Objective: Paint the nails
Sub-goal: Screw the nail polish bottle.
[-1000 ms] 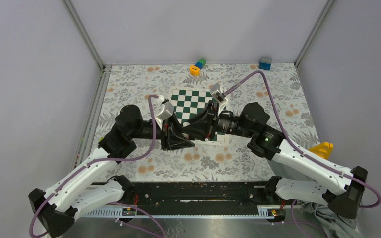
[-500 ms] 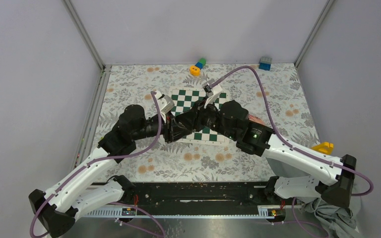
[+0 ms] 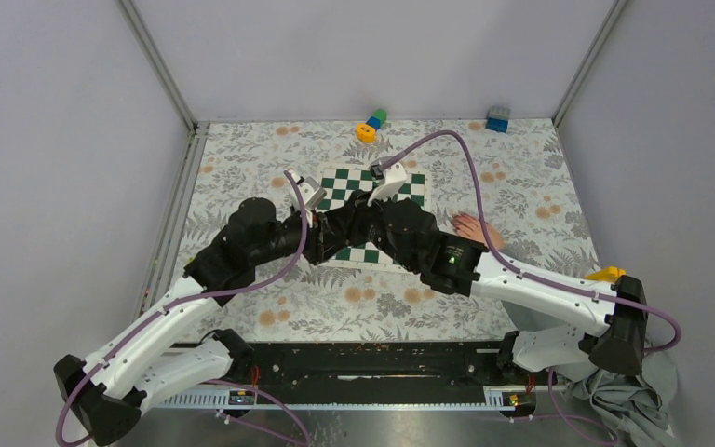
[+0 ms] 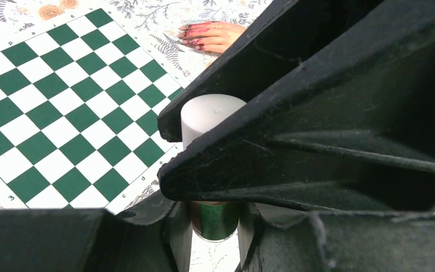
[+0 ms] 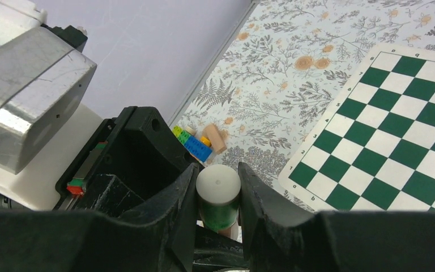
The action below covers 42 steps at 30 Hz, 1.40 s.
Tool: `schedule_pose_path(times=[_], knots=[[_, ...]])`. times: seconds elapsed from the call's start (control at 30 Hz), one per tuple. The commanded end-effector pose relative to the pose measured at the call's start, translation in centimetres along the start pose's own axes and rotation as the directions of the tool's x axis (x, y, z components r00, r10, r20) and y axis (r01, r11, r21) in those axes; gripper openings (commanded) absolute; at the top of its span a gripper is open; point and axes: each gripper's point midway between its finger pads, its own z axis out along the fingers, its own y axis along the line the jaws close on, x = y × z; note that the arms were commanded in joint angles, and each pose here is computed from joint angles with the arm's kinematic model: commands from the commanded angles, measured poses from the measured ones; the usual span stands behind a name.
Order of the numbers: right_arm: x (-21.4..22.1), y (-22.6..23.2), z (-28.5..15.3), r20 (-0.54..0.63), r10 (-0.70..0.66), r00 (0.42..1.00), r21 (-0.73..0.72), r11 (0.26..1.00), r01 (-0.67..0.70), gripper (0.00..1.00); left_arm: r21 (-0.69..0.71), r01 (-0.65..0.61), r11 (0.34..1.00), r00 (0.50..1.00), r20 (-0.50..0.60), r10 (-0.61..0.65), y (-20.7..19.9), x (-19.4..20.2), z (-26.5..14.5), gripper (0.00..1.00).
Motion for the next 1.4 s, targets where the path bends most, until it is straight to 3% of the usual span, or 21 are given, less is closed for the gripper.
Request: schedule_pose_path(times=[0.0,0.07,0.23,0.53,0.63,0.7,0.83,0.9,1.0,1.07,1.37], knots=[[-1.7,1.8,-1.2,0.061,-0.003,0.998,-0.054,0.999,0.006,0.29,0.009,-0.100,0.995,0.976,0.196,0.097,-1.1,-6.3,-1.0,0.00],[-2.8,1.8,-1.9,0.086,-0.017,0.996,-0.052,0.998,0.021,0.45,0.053,-0.129,0.990,0.973,0.199,0.116,-2.0,-6.3,-1.1,0.00],[-7.0,2.7,-3.8,0.189,-0.068,0.980,-0.074,0.994,0.083,0.65,0.206,-0.212,0.955,0.957,0.240,0.160,-5.0,-6.4,-2.0,0.00],[-11.1,1.9,-7.5,0.295,-0.074,0.953,-0.065,0.993,0.097,0.77,0.388,-0.269,0.881,0.948,0.266,0.173,-8.4,-6.0,-3.3,0.00],[-11.7,2.7,-9.4,0.311,-0.091,0.946,-0.186,0.970,0.154,0.82,0.480,-0.287,0.829,0.947,0.270,0.172,-10.1,-5.8,-4.0,0.00],[-11.3,4.5,-10.9,0.294,-0.106,0.950,-0.347,0.914,0.209,0.83,0.538,-0.287,0.793,0.951,0.259,0.168,-11.0,-5.5,-4.5,0.00],[-8.4,9.4,-15.2,0.253,-0.175,0.951,-0.712,0.632,0.306,0.84,0.630,-0.296,0.718,0.951,0.262,0.162,-12.6,-5.3,-5.6,0.00],[-7.7,11.1,-17.4,0.277,-0.173,0.945,-0.812,0.484,0.327,0.84,0.668,-0.304,0.679,0.950,0.269,0.160,-13.6,-5.1,-6.4,0.00],[-7.0,12.4,-18.9,0.266,-0.176,0.948,-0.881,0.354,0.313,0.83,0.715,-0.307,0.628,0.950,0.264,0.164,-14.8,-4.7,-7.2,0.00],[-6.7,12.7,-18.9,0.253,-0.182,0.950,-0.899,0.320,0.300,0.82,0.735,-0.302,0.607,0.953,0.254,0.165,-15.2,-4.4,-7.5,0.00],[-5.6,13.0,-17.5,0.193,-0.203,0.960,-0.920,0.303,0.250,0.79,0.779,-0.274,0.563,0.962,0.224,0.158,-16.2,-3.9,-7.7,0.00]])
